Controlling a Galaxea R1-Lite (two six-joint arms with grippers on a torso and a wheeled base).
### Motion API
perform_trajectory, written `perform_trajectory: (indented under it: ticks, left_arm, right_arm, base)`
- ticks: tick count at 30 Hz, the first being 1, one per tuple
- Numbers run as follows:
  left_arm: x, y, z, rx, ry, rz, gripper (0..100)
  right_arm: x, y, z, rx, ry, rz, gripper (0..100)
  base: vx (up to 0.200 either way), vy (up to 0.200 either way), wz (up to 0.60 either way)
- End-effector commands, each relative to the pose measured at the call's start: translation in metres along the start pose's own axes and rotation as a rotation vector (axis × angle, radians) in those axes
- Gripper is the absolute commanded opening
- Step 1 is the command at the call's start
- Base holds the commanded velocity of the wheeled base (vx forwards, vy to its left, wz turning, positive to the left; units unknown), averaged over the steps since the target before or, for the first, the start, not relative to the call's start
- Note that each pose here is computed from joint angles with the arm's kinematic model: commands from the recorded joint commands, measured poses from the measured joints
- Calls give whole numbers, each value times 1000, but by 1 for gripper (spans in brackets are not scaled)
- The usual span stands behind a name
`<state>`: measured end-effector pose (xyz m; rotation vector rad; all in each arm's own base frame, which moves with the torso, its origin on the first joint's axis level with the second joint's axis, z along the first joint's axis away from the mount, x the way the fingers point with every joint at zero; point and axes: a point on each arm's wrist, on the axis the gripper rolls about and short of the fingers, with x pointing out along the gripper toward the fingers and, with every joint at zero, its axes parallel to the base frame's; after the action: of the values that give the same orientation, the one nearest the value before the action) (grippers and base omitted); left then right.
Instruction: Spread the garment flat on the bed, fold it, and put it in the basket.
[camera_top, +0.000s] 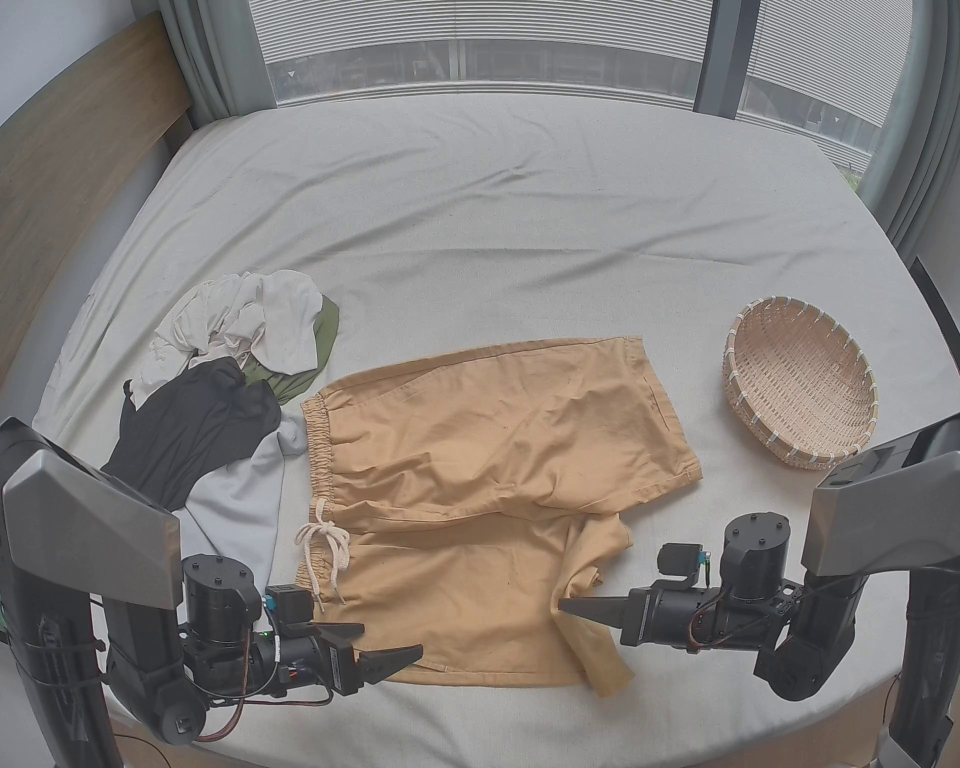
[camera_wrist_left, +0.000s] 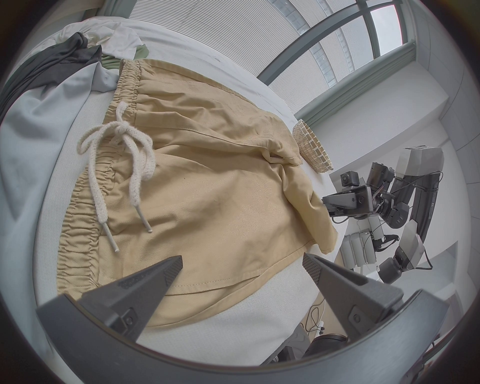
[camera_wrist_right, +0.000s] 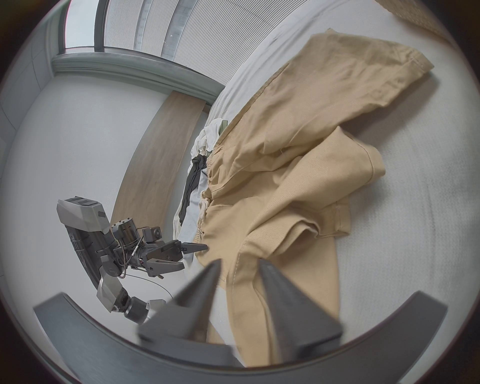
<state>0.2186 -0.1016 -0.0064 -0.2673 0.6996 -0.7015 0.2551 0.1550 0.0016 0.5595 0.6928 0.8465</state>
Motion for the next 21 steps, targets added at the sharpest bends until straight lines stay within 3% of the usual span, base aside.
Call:
perform_trajectory:
  ticks: [1, 7, 15, 21]
  left_arm:
    - [1, 1, -2, -4, 6, 7, 100]
    - [1, -1, -2, 1, 8, 3, 100]
    - [1, -1, -2, 1, 8, 4, 100]
    - [1, -2, -3, 1, 13, 1, 100]
  right_arm:
    - [-7, -6, 6, 12, -28, -24, 100]
    - [-22, -13, 23, 16, -104, -58, 100]
    - [-17, -20, 26, 14, -125, -83, 100]
    - [4, -52, 29, 7, -163, -149, 100]
  base:
    - [0, 0, 0]
    - [0, 0, 0]
    - [0, 0, 0]
    - [0, 0, 0]
